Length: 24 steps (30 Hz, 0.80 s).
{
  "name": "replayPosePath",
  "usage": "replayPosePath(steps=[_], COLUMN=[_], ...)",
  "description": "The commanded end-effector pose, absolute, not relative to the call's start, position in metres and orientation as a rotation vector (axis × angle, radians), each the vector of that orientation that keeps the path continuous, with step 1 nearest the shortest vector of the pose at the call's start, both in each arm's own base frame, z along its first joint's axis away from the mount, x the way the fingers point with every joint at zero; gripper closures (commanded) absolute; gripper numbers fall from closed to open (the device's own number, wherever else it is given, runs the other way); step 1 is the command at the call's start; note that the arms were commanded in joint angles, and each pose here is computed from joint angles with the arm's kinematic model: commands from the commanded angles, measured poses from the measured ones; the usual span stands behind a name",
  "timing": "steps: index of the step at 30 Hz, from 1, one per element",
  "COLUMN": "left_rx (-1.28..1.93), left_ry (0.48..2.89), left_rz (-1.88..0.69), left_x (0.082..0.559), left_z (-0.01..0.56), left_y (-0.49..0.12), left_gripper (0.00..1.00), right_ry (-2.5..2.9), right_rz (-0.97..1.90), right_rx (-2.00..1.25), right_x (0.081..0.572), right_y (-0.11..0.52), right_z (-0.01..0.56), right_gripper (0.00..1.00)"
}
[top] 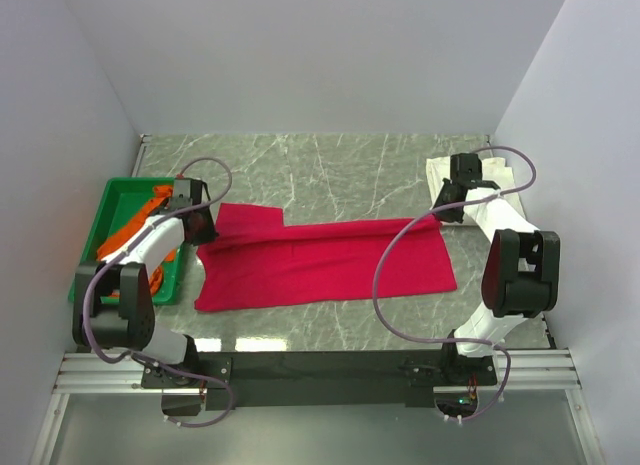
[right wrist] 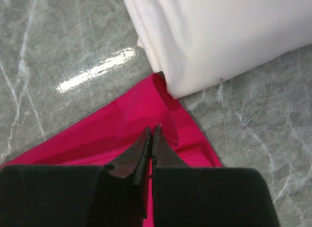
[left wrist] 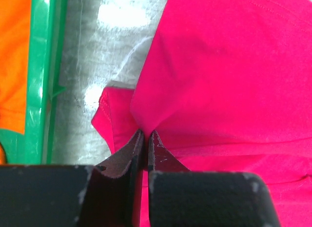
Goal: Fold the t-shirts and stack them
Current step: Fold the tshirt
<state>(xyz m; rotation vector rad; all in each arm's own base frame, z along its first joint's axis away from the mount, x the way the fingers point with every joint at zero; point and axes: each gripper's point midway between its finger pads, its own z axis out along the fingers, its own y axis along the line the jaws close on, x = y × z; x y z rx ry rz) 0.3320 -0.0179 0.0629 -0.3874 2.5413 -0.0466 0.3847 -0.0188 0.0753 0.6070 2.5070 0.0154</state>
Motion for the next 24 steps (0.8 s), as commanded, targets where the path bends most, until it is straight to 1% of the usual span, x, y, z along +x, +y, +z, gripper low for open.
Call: replayPosePath(steps=[1,13,22,24], left_rx=[-0.441,-0.526,-0.643,-0.654], left_ry=[2.492,2.573,2.614,2.626], left_rz=[-0.003,-0.031,0.004,-0.008], left_x=[0.329,0.314,0.303,0.303], left_z=[0.074,0.046,0.031,0.027], left_y=[-0.008,-0.014,-0.012,-0.014], left_gripper=[0.99,0.99,0.99,0.98], right_ry=[2.417,2.46,2.508,2.515], right_rz=[-0.013,-0.051,-0.062,-0.063], right_rx=[0.645,0.691,0.728,0.737], right_x=[0.391,0.376,0.372,0.372], right_y=[-0.032,-0.038,-0.038,-0.038], right_z=[0.093,0.064,0.043,0.038], right_gripper=[1.0,1.0,1.0,1.0])
